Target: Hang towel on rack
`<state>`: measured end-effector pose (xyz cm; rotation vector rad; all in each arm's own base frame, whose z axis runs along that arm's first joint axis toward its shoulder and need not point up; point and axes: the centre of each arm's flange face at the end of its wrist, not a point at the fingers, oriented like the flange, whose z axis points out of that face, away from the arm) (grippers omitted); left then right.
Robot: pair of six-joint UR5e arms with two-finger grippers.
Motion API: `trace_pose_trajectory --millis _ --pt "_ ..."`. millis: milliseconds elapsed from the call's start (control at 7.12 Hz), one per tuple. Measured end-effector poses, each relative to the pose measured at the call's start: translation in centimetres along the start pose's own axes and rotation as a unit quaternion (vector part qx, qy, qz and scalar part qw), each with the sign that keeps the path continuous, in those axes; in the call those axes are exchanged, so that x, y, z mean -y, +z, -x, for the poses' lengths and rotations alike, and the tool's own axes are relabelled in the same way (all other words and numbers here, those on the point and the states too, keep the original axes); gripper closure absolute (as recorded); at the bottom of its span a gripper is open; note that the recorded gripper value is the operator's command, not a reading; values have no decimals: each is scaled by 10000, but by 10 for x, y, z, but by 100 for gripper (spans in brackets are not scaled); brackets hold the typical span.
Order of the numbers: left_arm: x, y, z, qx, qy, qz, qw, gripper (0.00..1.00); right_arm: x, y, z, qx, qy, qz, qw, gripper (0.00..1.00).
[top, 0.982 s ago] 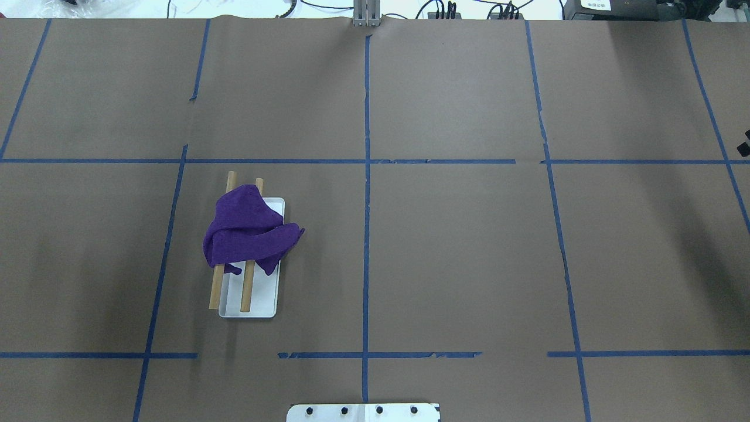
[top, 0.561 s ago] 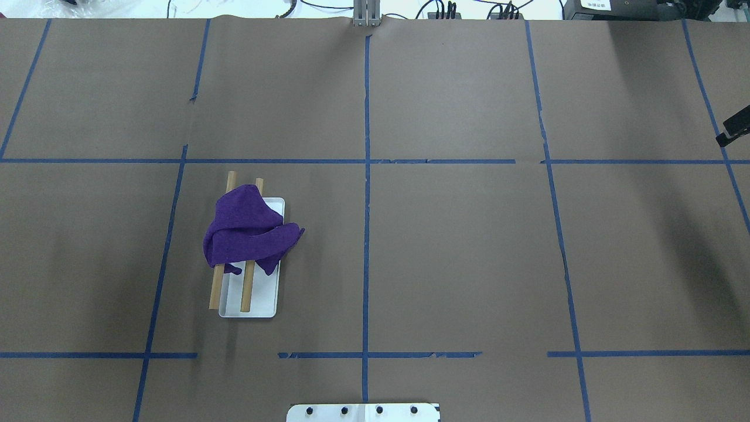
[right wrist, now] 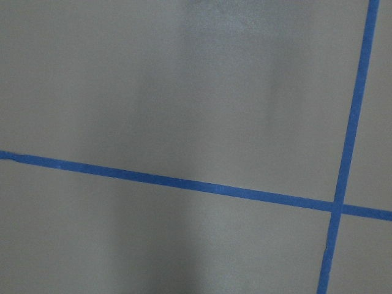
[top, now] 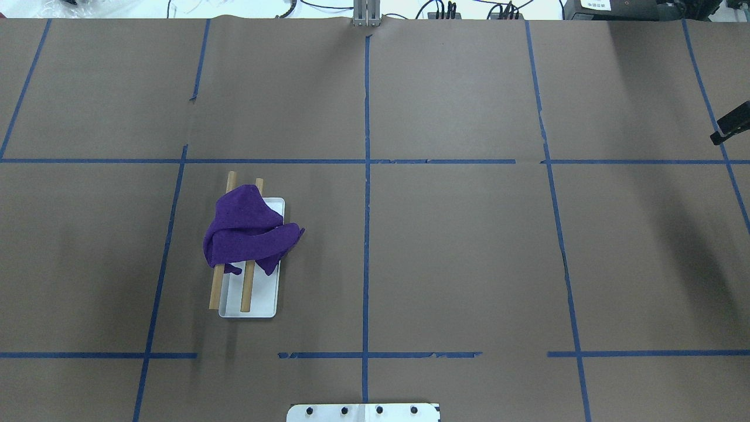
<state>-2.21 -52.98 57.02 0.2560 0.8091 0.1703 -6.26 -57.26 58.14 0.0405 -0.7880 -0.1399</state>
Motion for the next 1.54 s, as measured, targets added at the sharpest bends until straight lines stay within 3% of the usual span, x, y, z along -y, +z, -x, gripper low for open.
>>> trace_pose_trajectory --millis 421,1544 --pt "0 -16 -16 12 138 -130 9998 0 -1 0 -2 -31 -64 -51 10000 0" --pt "4 -8 -15 10 161 -80 9998 0 6 -6 8 42 -109 -123 9999 0"
